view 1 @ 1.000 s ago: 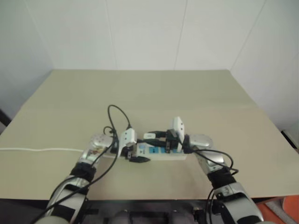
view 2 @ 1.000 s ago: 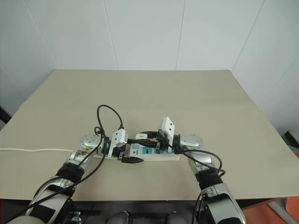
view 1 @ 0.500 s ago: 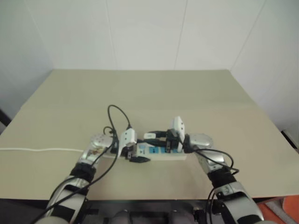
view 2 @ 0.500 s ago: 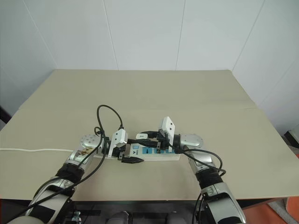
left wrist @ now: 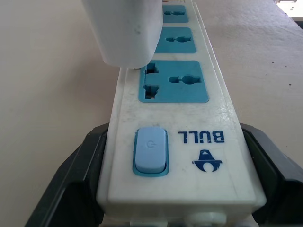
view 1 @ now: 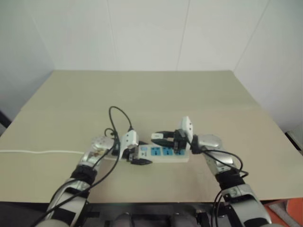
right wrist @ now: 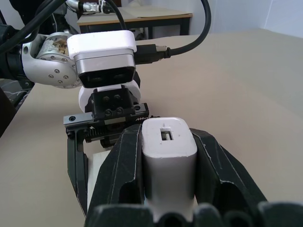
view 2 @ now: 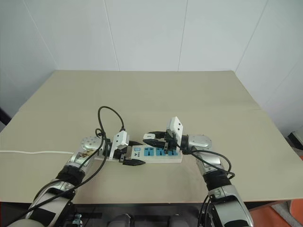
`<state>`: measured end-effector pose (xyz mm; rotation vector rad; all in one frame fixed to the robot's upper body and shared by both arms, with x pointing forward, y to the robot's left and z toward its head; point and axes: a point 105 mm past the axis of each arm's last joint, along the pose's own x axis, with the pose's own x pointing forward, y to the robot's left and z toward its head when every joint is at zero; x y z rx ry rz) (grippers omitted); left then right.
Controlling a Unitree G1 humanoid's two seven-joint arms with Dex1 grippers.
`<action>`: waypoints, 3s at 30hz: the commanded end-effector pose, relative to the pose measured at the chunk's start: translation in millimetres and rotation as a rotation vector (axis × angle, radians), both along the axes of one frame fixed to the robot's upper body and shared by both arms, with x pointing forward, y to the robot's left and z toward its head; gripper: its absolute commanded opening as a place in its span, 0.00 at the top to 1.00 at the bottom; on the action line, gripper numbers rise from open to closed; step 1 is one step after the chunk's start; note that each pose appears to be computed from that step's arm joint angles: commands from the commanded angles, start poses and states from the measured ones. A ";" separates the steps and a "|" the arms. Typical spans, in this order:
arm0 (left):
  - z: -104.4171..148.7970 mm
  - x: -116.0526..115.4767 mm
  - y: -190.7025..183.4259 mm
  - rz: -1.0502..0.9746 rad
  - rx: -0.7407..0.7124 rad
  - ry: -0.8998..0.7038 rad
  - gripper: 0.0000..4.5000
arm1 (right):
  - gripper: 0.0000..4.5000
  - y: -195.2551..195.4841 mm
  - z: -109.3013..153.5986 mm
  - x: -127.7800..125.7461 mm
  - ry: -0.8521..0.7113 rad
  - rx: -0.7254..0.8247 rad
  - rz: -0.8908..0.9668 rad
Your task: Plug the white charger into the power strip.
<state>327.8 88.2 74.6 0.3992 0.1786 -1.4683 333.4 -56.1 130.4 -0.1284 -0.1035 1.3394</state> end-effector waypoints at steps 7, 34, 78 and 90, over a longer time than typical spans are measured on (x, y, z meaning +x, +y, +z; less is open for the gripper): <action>-4.7 -5.8 5.4 -0.021 0.041 0.008 0.26 | 0.75 8.2 2.9 -6.7 -0.014 0.010 0.063; -3.7 -7.3 9.0 -0.007 0.039 0.009 0.26 | 0.75 9.5 -13.4 1.1 0.000 -0.035 0.061; -2.7 -9.3 14.6 0.017 0.038 0.010 0.26 | 0.75 9.7 -44.7 3.2 0.065 -0.183 0.107; -3.2 -11.8 18.3 0.028 0.034 0.010 0.26 | 0.75 -11.7 -63.4 9.5 0.154 -0.234 0.058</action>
